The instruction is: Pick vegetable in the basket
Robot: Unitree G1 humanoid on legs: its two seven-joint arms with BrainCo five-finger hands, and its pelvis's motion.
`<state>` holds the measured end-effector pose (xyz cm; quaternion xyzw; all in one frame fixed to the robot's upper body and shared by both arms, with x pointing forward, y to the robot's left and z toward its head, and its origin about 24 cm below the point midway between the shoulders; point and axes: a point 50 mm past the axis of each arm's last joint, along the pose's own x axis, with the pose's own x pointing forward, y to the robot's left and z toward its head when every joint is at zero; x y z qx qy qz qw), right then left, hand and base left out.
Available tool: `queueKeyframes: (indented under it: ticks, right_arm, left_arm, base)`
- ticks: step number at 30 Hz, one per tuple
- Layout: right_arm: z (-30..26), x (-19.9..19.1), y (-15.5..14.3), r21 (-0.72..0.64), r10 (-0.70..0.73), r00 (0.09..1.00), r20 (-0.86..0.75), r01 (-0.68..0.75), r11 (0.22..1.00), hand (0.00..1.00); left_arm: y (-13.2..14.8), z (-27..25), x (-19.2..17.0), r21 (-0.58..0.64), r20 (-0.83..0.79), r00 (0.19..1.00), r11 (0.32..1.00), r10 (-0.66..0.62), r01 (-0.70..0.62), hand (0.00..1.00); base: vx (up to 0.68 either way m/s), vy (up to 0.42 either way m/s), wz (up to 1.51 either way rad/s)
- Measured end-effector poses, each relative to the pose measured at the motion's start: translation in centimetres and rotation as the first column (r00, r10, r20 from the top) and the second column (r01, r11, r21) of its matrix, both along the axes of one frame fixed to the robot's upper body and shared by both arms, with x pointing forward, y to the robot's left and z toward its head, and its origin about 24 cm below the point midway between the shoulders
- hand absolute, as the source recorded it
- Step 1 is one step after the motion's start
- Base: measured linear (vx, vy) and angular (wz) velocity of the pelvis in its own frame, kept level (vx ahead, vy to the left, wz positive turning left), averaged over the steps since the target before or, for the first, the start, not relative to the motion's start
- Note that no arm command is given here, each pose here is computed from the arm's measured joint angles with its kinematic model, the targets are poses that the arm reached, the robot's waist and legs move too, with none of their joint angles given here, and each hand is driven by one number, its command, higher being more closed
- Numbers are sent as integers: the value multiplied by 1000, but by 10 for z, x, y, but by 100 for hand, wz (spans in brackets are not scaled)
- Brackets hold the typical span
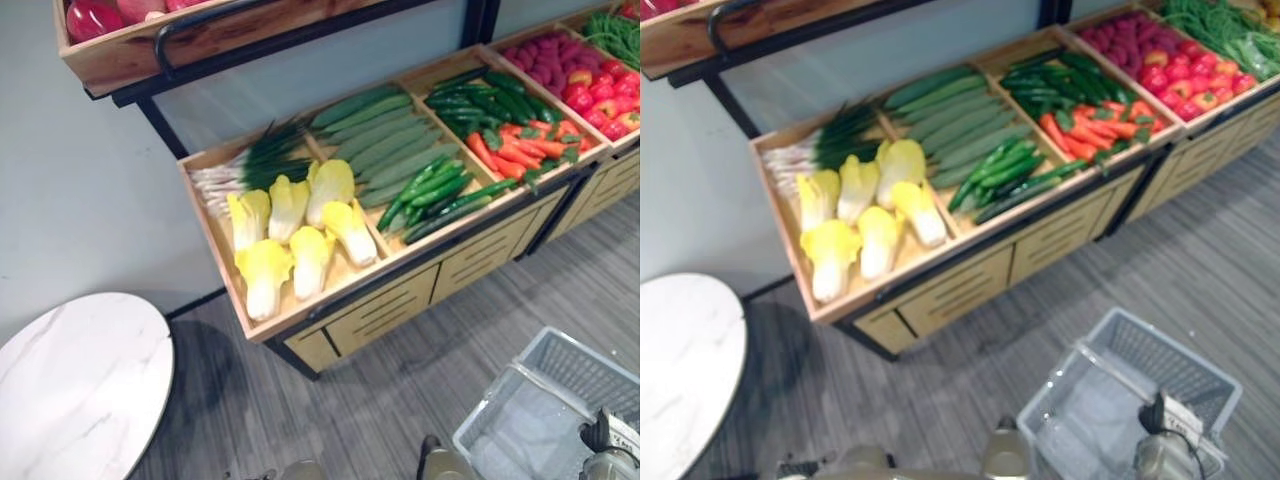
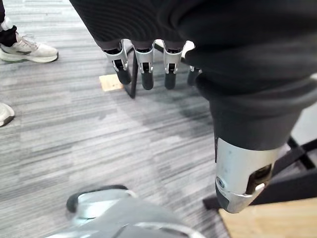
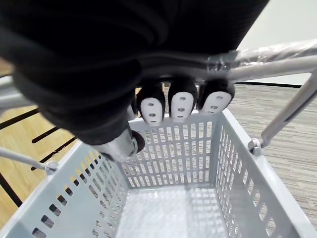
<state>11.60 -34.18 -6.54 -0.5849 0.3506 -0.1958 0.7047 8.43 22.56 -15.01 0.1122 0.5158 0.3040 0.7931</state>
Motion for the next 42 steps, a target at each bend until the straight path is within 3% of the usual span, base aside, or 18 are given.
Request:
queueKeyframes:
  ticks: [4,8,11,15,18,28,42]
  right_arm:
    - [1,-3,-1,-43,3,1000,20,-2,999,100]
    - [-6,-8,6,-41,36,999,4,-36,999,100]
    - [-9,-8,11,-41,77,997,-7,-78,996,100]
    - [-13,-8,17,-36,123,992,-34,-124,992,100]
    - [-13,-11,16,-52,155,986,-62,-159,986,100]
    - [-17,-11,21,-62,218,969,-113,-226,972,100]
    - [-16,-1,35,-46,297,950,-92,-302,952,100]
  left_arm:
    - [11,23,29,121,177,983,990,57,-79,0]
    - [28,63,71,304,387,922,942,13,-140,0]
    - [32,92,91,368,511,860,906,-9,-209,0]
    - [31,145,113,414,699,712,851,-70,-323,0]
    - [26,168,119,460,748,647,819,-150,-342,0]
    - [5,173,125,445,756,624,855,-198,-268,0]
    - [7,131,128,482,575,784,871,-236,-92,0]
  base:
    - [59,158,-22]
    - [39,226,-26]
    - [9,213,-34]
    - [0,75,-13]
    - [0,0,0]
    - [0,0,0]
    - [-19,-18,-12]
